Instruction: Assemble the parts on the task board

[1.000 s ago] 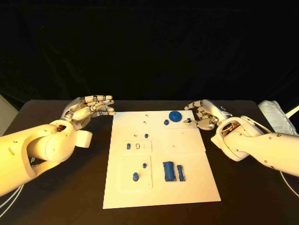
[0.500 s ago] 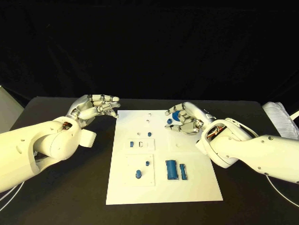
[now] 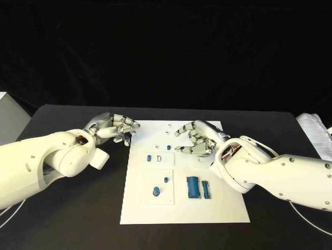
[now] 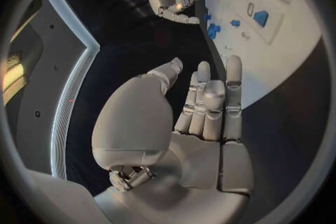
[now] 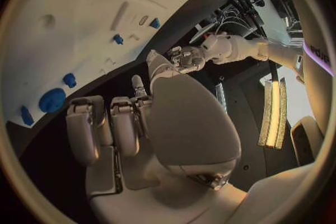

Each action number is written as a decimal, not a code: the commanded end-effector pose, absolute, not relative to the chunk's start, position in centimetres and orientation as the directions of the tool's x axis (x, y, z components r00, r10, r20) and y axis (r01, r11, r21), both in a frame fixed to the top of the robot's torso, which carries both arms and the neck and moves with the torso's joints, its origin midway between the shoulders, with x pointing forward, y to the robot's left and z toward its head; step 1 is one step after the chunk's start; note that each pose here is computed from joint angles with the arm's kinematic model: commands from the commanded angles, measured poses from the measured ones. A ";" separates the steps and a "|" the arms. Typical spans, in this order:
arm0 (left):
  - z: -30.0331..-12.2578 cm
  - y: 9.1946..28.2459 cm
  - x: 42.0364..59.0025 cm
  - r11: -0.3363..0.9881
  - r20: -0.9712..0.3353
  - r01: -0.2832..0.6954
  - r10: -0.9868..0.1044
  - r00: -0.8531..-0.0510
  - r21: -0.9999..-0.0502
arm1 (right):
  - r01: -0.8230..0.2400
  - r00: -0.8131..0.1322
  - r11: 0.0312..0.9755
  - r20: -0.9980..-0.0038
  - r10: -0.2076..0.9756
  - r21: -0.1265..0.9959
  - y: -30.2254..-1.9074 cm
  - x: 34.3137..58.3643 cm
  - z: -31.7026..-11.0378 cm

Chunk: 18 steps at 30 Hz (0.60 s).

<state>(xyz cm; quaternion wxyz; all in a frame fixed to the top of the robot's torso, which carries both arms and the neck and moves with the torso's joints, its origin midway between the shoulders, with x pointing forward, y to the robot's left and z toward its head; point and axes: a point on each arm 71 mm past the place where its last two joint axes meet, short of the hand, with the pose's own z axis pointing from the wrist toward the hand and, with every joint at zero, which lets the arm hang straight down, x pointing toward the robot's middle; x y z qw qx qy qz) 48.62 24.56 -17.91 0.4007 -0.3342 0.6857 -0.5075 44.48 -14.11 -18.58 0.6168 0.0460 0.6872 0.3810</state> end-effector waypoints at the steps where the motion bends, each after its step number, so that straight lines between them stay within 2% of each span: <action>1: -18.7 23.7 48.0 0.470 -0.369 -0.042 -0.742 -0.560 -0.882 | -0.414 -0.249 0.726 -0.835 0.490 0.549 -13.7 44.3 -19.0; 5: -19.2 23.5 47.9 0.564 -0.432 -0.062 -0.694 -0.577 -0.824 | -0.417 -0.255 0.726 -0.837 0.484 0.547 -13.3 44.2 -19.2; 13: -20.3 23.2 47.7 0.698 -0.477 -0.143 -0.610 -0.633 -0.702 | -0.415 -0.261 0.730 -0.840 0.476 0.542 -13.2 44.2 -19.4; 18: -20.4 22.6 47.9 0.774 -0.510 -0.140 -0.530 -0.678 -0.618 | -0.410 -0.266 0.735 -0.842 0.470 0.540 -13.2 44.2 -19.5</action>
